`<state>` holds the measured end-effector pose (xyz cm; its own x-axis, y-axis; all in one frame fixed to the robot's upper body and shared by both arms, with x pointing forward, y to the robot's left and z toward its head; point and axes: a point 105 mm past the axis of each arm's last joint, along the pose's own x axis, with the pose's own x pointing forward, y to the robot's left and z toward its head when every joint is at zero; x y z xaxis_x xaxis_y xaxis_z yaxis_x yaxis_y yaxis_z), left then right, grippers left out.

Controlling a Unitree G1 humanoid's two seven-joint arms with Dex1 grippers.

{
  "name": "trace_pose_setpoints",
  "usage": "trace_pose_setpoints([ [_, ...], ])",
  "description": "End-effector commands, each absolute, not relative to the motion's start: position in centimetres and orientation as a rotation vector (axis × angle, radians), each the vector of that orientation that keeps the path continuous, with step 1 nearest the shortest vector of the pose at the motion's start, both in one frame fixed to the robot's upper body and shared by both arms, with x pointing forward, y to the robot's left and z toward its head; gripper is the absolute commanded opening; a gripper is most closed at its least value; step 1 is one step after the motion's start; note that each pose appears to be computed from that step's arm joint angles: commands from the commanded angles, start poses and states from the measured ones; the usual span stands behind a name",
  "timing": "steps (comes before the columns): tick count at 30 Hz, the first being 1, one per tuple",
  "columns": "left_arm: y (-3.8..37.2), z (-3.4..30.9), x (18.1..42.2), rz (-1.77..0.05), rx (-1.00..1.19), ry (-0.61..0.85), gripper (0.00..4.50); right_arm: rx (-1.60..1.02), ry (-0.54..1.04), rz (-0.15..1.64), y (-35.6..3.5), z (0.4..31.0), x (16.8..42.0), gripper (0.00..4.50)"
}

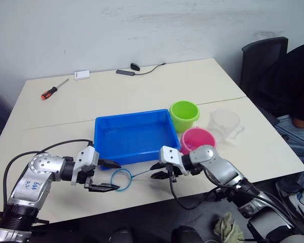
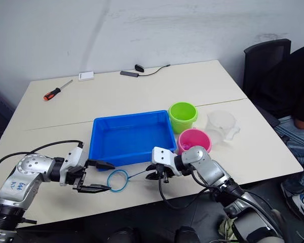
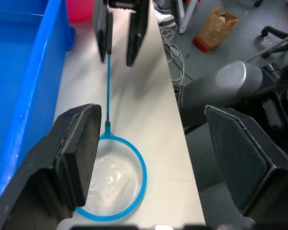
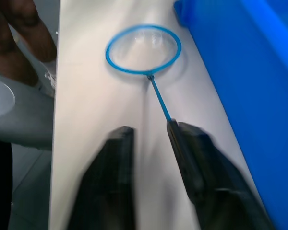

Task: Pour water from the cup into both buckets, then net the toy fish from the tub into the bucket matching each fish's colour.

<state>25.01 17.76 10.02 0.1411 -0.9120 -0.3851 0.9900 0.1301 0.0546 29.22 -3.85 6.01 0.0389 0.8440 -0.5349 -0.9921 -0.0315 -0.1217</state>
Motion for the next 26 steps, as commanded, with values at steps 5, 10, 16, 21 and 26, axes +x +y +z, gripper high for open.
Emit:
trace_pose_setpoints([
  [5, 18.2, 9.8, 25.8, -1.253, 0.334, 0.299, 3.74, -0.601, 0.34, 1.531, -5.4, 7.1, 28.3, 3.94],
  [10, 18.4, 9.7, 24.9, -1.171, 0.338, 0.261, 3.74, -0.557, 0.346, 1.463, -7.2, 9.0, 27.1, 3.94],
  [16, 18.6, 7.7, 21.8, -1.081, 0.264, 0.32, 3.74, -0.507, 0.39, 1.309, -10.0, 9.0, 25.7, 3.94],
  [21, 19.7, 5.4, 21.2, -0.851, 0.24, 0.362, 3.74, -0.461, 0.445, 1.155, -12.2, 7.7, 24.8, 3.94],
  [26, 20.2, 5.1, 21.1, -0.794, 0.251, 0.361, 3.74, -0.444, 0.495, 1.096, -13.4, 6.5, 24.0, 3.94],
])
